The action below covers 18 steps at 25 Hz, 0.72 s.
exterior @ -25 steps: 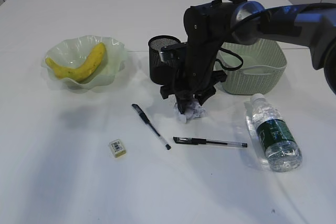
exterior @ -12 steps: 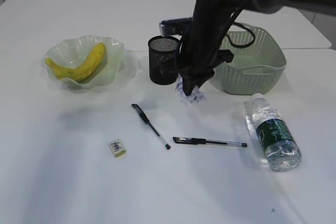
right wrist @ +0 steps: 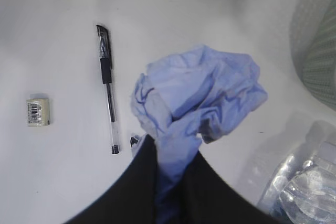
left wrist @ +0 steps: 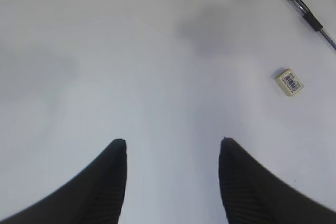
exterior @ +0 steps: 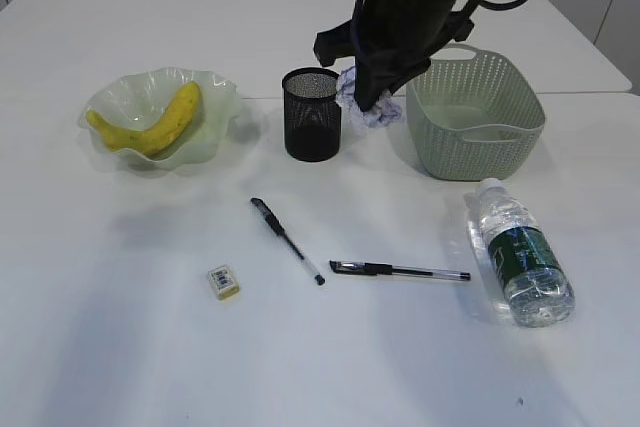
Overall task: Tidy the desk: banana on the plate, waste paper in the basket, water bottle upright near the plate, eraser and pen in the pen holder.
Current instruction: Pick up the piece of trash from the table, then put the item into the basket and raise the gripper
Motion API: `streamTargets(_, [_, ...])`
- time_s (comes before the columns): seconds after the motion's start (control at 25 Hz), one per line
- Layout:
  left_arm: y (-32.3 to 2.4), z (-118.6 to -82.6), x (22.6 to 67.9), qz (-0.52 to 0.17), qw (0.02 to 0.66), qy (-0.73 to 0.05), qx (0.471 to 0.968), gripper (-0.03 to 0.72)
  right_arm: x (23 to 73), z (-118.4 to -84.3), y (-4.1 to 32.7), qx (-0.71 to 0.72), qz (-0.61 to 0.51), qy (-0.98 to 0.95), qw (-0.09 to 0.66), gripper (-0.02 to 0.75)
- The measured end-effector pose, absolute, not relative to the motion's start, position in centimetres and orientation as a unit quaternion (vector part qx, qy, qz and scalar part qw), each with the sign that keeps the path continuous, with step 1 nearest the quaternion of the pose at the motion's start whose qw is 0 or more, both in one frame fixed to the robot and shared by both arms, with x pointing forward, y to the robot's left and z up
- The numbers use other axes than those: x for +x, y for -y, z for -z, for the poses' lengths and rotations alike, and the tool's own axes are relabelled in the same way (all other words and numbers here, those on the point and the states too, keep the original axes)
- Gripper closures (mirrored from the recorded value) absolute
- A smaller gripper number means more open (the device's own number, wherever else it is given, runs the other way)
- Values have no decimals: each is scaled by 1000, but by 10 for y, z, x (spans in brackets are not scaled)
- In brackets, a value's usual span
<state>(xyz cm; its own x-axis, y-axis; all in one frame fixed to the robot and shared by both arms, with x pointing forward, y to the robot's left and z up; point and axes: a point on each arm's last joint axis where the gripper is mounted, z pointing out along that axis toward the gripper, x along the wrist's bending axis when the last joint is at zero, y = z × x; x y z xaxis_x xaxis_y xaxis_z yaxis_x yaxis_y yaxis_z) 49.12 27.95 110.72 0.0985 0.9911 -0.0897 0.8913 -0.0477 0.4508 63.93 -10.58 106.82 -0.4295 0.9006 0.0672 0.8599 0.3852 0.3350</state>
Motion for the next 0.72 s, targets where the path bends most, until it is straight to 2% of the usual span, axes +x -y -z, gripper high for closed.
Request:
streamTargets(0.4, [-279,-1107,491,-120,200,-661,713,298,630,-1103,123,527,-178,-825,100,696])
streamTargets(0.72, [-278,-1107,491,-114,206,-662,712,298,648,-1116,194,597,-193,-771,106,696])
